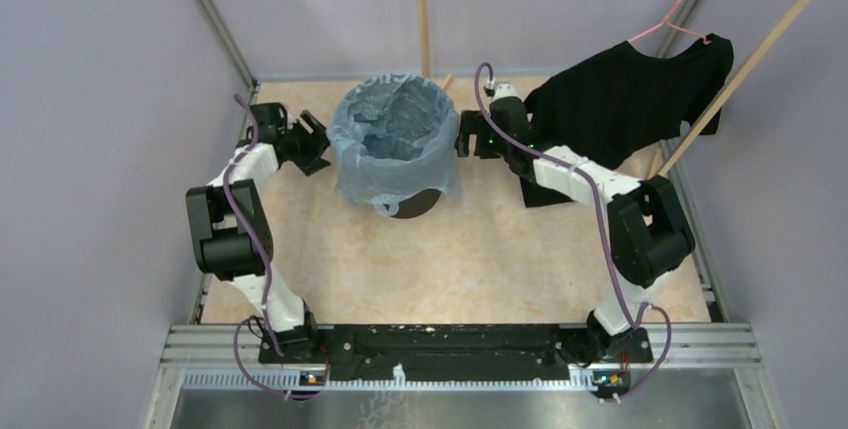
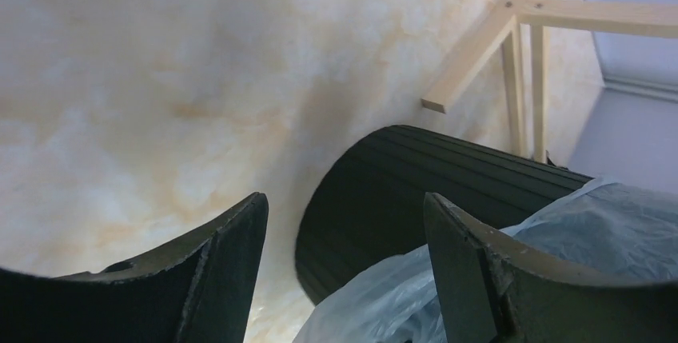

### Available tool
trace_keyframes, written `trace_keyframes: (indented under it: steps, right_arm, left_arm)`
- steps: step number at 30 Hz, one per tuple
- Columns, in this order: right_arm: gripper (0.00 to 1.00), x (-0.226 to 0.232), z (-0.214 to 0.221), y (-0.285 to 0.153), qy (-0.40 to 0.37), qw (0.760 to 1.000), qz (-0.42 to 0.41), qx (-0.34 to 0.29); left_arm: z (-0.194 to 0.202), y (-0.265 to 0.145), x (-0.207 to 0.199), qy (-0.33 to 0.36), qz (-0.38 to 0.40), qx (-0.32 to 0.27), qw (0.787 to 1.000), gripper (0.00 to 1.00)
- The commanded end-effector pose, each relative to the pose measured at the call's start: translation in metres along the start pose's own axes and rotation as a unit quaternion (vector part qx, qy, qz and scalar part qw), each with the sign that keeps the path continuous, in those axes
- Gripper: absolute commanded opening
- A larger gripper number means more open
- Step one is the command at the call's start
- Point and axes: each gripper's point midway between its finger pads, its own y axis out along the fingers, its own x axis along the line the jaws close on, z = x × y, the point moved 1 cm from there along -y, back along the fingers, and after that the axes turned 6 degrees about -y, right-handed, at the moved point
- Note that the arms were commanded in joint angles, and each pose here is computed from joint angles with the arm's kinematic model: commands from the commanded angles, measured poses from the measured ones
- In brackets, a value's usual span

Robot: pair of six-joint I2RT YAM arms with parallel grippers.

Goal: Put the trash bags into the trash bin

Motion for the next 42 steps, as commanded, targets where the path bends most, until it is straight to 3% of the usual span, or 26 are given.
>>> trace_keyframes:
  steps: [1,10,12,13,14,18,21,26,32,36,42]
  right_arm:
    - [0.85,0.023,-0.027,-0.001,-0.002,0.997,-0.066,-0.035]
    - [0.88,0.046,-0.009,-0.02,-0.015,0.992,-0.119,-0.036]
    - [0.89,0.053,0.003,-0.032,-0.021,0.992,-0.124,-0.024]
    - [0.89,0.062,0.022,-0.055,-0.02,0.991,-0.135,-0.005]
    - [0.89,0.066,0.03,-0.065,-0.022,0.99,-0.141,-0.002]
    - [0.9,0.053,0.066,-0.093,-0.025,0.992,-0.12,0.037]
    - [0.9,0.029,0.074,-0.106,-0.044,0.995,-0.067,0.052]
    - [0.91,0.006,0.05,-0.132,-0.088,0.996,-0.011,0.024]
    - [0.92,0.013,0.013,-0.153,-0.108,0.994,-0.017,0.003]
    - [0.92,0.024,0.015,-0.158,-0.085,0.995,-0.047,0.009]
    - [0.92,0.021,0.049,-0.165,-0.047,0.995,-0.045,0.08]
  left_arm:
    - [0.016,0.016,-0.042,0.005,0.091,0.06,0.994,0.78]
    - [0.088,0.028,-0.053,0.059,0.089,0.137,0.985,0.79]
    - [0.109,0.025,-0.047,0.069,0.075,0.142,0.985,0.79]
    - [0.147,0.021,-0.043,0.091,0.072,0.163,0.98,0.79]
    - [0.16,0.019,-0.041,0.1,0.07,0.172,0.978,0.79]
    - [0.189,0.011,-0.021,0.119,0.048,0.189,0.974,0.79]
    - [0.176,0.004,-0.003,0.138,0.012,0.156,0.978,0.81]
    - [0.13,-0.011,-0.002,0.148,-0.028,0.096,0.984,0.83]
    - [0.082,-0.053,-0.007,0.135,-0.051,0.014,0.99,0.85]
    - [0.086,-0.086,-0.01,0.141,-0.042,-0.012,0.989,0.86]
    - [0.115,-0.109,0.023,0.103,-0.064,-0.02,0.992,0.89]
